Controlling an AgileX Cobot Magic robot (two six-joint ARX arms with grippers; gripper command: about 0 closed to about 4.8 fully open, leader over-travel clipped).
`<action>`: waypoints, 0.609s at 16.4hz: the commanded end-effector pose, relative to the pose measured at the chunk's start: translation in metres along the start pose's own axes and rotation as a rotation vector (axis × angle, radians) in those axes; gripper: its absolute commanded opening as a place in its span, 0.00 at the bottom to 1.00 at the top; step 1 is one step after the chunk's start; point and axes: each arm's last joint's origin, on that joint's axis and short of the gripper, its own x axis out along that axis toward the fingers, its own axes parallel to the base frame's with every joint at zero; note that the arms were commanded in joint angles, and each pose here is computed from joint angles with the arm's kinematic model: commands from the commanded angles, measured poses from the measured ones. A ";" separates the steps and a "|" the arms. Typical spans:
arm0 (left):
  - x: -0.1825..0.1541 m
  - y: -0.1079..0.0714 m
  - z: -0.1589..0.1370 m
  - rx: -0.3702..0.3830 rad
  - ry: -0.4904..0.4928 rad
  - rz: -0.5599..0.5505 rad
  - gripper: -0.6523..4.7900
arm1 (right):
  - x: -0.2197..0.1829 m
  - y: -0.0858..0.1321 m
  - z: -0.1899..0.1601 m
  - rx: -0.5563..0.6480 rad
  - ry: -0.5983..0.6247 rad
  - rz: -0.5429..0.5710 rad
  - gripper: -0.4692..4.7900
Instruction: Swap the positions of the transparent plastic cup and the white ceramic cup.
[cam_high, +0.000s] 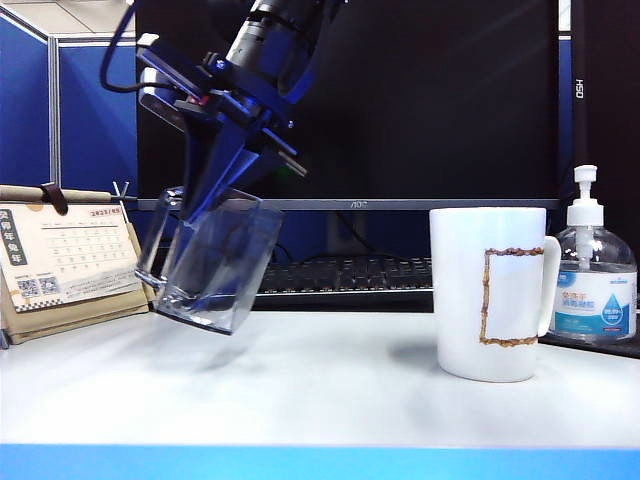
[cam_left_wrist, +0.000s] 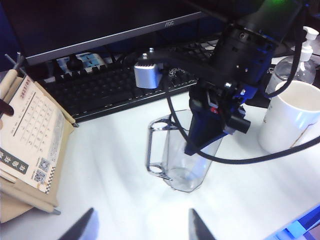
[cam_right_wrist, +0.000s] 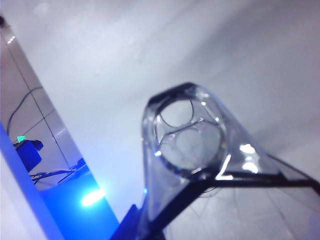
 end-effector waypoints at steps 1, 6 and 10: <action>0.000 0.000 0.000 0.001 -0.004 -0.006 0.56 | 0.003 0.012 0.005 -0.049 -0.037 0.035 0.08; 0.000 0.000 -0.001 0.000 0.014 -0.007 0.56 | 0.021 0.015 0.017 -0.046 -0.006 0.051 0.08; 0.000 0.000 -0.003 0.002 0.028 -0.007 0.56 | 0.013 0.011 0.033 -0.035 -0.068 0.048 0.08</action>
